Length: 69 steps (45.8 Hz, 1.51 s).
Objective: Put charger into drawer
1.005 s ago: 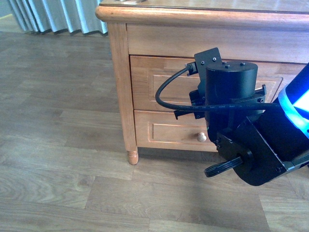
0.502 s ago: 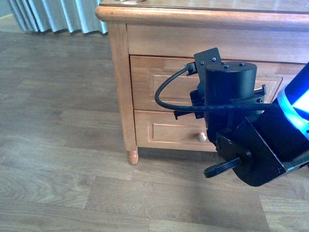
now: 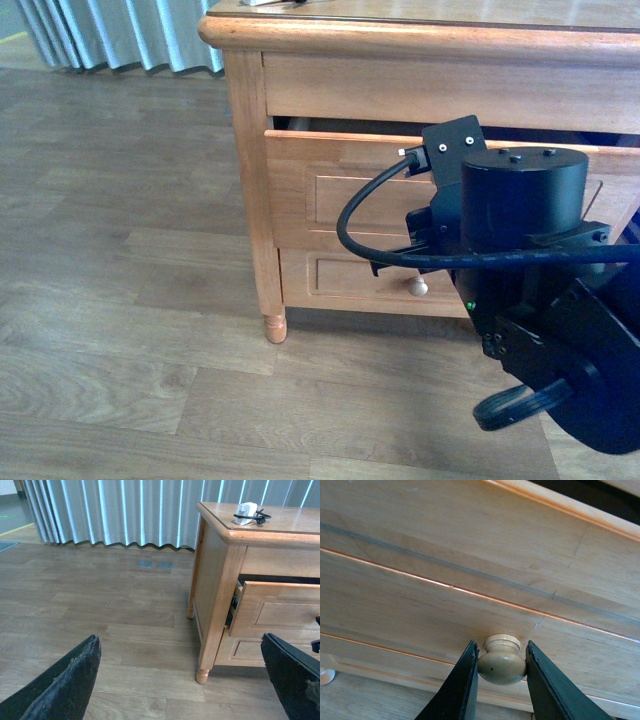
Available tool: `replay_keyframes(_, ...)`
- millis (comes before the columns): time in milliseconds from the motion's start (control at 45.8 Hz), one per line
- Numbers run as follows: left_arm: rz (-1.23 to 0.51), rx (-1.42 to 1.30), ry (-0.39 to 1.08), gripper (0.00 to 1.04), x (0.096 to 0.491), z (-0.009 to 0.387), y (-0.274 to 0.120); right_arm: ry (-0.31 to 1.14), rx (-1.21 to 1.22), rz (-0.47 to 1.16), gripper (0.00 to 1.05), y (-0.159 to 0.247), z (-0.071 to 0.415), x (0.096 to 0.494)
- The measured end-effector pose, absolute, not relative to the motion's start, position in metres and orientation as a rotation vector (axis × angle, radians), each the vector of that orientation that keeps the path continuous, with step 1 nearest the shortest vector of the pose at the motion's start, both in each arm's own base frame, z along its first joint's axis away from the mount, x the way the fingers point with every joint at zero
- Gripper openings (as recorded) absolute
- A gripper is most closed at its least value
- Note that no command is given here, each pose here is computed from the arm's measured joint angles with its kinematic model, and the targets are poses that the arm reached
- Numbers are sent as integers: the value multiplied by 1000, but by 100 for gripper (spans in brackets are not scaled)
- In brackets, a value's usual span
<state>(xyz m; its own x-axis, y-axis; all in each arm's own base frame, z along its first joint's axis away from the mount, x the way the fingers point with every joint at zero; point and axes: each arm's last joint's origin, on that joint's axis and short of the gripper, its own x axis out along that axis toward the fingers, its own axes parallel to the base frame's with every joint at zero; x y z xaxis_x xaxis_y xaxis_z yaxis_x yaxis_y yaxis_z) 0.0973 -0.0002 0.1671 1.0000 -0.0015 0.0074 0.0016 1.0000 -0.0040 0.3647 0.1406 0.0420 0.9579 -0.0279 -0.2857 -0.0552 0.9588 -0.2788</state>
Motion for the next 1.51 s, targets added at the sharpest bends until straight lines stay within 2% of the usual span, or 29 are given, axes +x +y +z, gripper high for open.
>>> replay_keyframes(743,-2,-4,-7,99,97,167,0,408,-175,270,21,88,62,277)
replay_keyframes(874,-2,-4,-7,99,97,167,0,422,-167,260,40,80,67,269)
replay_keyframes(1005,-2,-4,-7,99,97,167,0,429,-152,163,64,57,82,262)
replay_keyframes(1245,-2,-4,-7,99,97,167,0,410,-109,169,97,31,113,243)
replay_keyframes(1507,-2,-4,-7,99,97,167,0,312,-56,97,96,-16,163,217)
